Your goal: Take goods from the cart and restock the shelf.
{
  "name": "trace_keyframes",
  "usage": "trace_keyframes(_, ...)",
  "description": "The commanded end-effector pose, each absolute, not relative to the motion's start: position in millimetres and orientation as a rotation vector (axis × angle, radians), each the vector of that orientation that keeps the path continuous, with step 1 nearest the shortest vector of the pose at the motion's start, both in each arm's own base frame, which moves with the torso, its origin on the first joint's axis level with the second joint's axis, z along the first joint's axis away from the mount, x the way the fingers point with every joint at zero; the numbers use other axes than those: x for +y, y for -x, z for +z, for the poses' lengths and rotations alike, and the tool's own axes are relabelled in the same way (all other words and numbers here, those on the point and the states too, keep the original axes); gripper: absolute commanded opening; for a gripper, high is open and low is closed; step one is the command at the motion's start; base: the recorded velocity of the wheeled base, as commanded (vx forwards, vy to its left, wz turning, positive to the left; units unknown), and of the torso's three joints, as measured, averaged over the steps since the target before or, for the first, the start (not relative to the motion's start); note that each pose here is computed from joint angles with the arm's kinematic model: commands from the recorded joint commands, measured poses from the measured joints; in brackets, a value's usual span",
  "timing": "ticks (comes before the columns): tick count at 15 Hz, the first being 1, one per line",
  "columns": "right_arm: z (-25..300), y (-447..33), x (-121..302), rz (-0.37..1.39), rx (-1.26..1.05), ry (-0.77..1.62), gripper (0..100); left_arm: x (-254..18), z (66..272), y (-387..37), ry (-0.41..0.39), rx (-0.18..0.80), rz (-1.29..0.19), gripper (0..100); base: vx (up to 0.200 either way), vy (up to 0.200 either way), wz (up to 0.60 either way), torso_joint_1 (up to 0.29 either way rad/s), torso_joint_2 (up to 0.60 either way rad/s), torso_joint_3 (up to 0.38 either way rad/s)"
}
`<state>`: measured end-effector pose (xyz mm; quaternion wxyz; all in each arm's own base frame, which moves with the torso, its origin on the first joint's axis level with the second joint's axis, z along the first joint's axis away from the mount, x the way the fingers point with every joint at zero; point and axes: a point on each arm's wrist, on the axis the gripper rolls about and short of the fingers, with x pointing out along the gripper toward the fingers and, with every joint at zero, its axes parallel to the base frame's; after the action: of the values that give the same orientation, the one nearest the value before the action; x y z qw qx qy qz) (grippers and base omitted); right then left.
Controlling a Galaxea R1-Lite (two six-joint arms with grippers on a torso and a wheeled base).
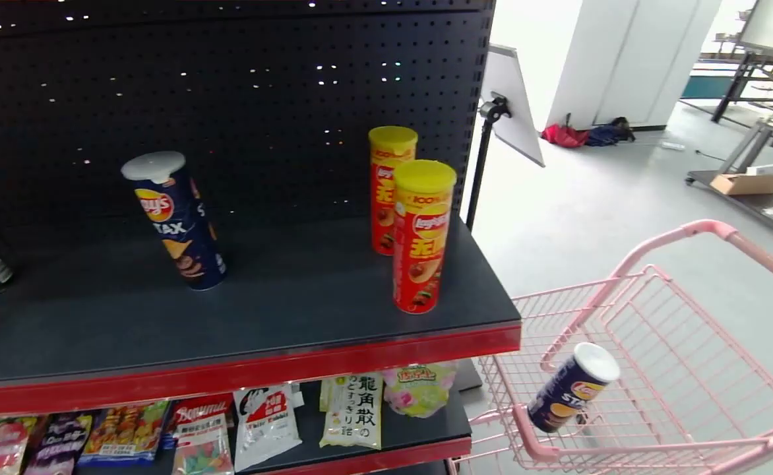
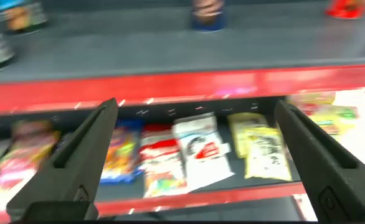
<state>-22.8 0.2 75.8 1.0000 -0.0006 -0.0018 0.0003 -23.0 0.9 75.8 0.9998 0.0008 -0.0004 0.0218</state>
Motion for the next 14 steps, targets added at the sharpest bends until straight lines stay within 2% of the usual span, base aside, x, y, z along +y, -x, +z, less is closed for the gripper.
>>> trace_keyframes(1, 75.8, 22.8, 0.2, 0.002, -0.003, 0.002, 100, 0.9, 75.7, 22.9, -0.002, 0.000, 0.044, 100, 0.000, 0.000, -0.60, -0.002, 0.00, 0.007)
trace_keyframes(2, 75.8, 22.8, 0.2, 0.002, -0.003, 0.002, 100, 0.9, 75.7, 22.9, -0.002, 0.000, 0.044, 100, 0.000, 0.000, -0.60, 0.007, 0.01, 0.007)
trace_keyframes(10, 75.8, 22.8, 0.1, -0.003, -0.003, 0.002, 100, 0.9, 75.7, 22.9, -0.002, 0.000, 0.044, 100, 0.000, 0.000, 0.00, -0.006, 0.01, 0.006)
trace_keyframes(14, 75.8, 22.8, 0.1, -0.002, -0.003, 0.000, 100, 0.9, 75.7, 22.9, -0.002, 0.000, 0.044, 100, 0.000, 0.000, 0.00, -0.132, 0.33, 0.184)
